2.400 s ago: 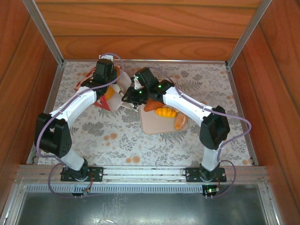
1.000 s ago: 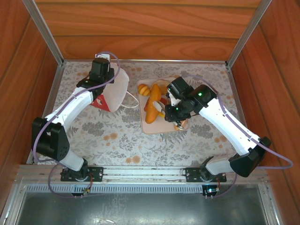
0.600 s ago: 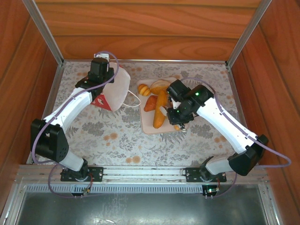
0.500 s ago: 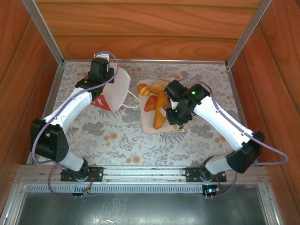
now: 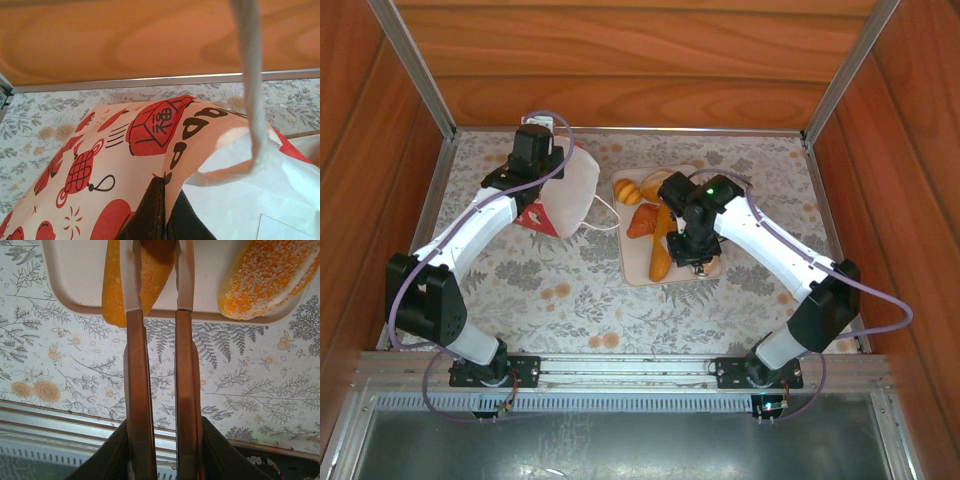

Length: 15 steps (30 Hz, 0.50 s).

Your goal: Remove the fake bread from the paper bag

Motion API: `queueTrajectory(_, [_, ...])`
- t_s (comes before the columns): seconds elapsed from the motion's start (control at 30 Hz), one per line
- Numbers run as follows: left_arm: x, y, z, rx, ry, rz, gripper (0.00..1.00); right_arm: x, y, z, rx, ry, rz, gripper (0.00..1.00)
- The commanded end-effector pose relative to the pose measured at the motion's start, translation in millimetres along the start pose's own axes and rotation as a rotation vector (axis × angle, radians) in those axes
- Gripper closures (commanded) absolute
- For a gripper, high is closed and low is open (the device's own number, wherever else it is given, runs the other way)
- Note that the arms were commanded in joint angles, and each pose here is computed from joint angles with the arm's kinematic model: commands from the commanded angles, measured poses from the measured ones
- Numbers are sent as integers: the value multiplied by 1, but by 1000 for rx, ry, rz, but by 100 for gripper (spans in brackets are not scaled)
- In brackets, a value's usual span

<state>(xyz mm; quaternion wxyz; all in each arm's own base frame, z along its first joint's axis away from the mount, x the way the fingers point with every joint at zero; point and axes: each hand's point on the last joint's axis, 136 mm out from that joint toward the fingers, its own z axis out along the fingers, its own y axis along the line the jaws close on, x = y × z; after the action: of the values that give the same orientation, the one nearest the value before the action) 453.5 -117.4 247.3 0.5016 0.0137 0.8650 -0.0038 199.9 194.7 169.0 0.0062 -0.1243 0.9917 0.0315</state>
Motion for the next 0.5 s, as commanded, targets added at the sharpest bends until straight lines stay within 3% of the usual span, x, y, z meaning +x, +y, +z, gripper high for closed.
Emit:
queueTrajectory(0.0, [2, 0, 1, 8, 1, -20, 100, -4, 6, -2, -21, 4, 18, 75])
queueTrajectory(0.27, [4, -2, 4, 15, 10, -20, 100, -13, 24, -7, -92, -15, 4, 58])
queueTrajectory(0.47, [5, -2, 5, 15, 12, -21, 100, -15, 36, -12, -152, -29, -5, 54])
